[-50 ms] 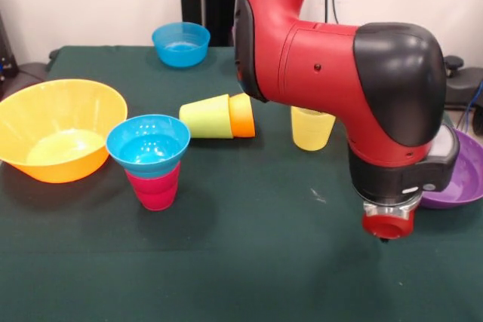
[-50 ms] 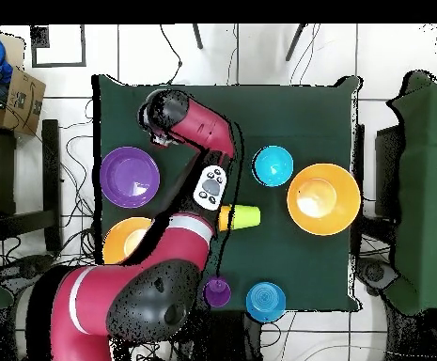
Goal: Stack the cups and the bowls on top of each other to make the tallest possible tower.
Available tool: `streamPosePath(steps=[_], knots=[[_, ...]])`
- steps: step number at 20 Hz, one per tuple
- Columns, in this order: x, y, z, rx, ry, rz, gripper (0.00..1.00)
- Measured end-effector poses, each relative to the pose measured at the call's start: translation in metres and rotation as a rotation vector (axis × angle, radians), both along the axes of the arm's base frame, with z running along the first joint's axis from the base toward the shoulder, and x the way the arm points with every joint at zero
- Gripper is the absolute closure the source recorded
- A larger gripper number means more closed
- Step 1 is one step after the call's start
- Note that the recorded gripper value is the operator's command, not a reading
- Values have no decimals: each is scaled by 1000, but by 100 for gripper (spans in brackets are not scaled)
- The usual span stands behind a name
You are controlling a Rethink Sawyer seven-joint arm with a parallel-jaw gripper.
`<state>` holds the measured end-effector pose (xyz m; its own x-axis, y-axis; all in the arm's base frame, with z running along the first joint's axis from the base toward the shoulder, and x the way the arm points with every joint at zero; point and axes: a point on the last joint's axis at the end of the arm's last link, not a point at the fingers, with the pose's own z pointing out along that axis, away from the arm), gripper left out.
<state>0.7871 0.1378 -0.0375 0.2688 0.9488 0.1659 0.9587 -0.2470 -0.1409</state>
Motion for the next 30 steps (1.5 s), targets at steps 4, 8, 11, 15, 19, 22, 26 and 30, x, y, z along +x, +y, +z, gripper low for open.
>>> streamPosePath(steps=[4,8,11,15,19,22,26,30], knots=[[10,-6,5,9,-12,2,0],[13,-15,7,13,-12,-7,0],[14,-27,7,15,-6,-22,0],[16,-43,7,16,-6,-42,0],[17,-46,9,16,-8,-46,0],[18,-44,12,16,-11,-44,0],[16,-41,24,25,-8,-50,0],[15,-40,43,43,4,-56,0]])
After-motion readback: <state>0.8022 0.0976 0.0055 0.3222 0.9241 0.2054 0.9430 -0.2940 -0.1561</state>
